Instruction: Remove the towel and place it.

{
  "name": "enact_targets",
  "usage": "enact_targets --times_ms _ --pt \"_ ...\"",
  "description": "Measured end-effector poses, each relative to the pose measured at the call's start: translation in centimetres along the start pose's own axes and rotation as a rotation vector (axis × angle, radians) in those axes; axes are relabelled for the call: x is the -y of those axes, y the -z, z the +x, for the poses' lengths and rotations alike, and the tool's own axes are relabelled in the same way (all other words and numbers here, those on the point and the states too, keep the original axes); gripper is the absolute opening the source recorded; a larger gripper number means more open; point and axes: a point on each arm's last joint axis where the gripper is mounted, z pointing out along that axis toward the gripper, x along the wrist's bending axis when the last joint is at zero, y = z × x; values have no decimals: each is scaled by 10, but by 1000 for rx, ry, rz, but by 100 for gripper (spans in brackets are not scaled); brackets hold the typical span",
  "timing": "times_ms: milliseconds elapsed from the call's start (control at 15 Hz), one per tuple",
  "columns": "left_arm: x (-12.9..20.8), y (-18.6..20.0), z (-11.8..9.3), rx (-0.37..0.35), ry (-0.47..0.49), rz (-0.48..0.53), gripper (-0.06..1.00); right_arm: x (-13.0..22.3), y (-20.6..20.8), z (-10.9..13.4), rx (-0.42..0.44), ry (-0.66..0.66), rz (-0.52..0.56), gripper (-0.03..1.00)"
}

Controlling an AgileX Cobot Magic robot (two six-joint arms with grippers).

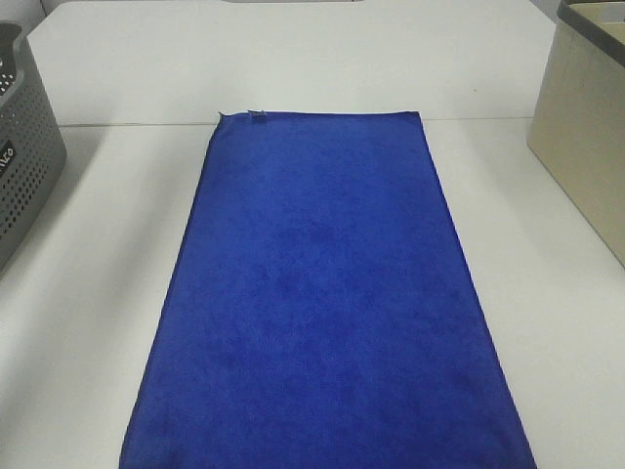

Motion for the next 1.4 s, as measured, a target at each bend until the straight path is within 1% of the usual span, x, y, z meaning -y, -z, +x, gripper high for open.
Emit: enact_targets --times_ms 67,200,267,333,400,533,600,667,733,800,867,1067,1133,1267,1333,1400 --pt "-1 18 22 -40 38 -23 80 7 14 -10 18 -25 -1 71" --pt "6 47 62 -90 120 -33 80 26 39 -47 77 -112 9 71" --pt "13 59 78 -108 154 -25 80 37 51 -59 108 -141 16 71" --pt "22 70 85 -122 173 -10 80 50 58 -62 137 -149 43 71" --pt "35 82 84 -124 177 18 80 64 65 -59 163 -144 69 71" --pt "73 105 75 -121 182 93 80 107 89 -46 181 -142 115 70" --pt "95 116 71 -126 182 128 80 134 99 -38 182 -144 139 70" --pt "121 129 66 -129 182 164 80 159 112 -29 182 -149 138 70" --pt "146 143 62 -140 177 186 80 185 124 -20 183 -154 133 70" --pt "156 148 61 -148 174 193 80 200 129 -16 183 -158 132 70" --pt "177 160 58 -164 166 200 80 226 137 -8 185 -165 122 70" --pt "239 185 49 -187 158 204 80 289 159 11 189 -157 29 70" --pt "255 191 45 -189 160 179 80 306 165 16 199 -147 -48 70" --pt "283 201 40 -192 152 78 80 325 169 21 219 -129 -197 70" --pt "296 204 38 -195 148 16 80 337 168 24 223 -125 -228 70" --pt "320 208 34 -199 139 -80 80 356 166 27 223 -121 -249 70"
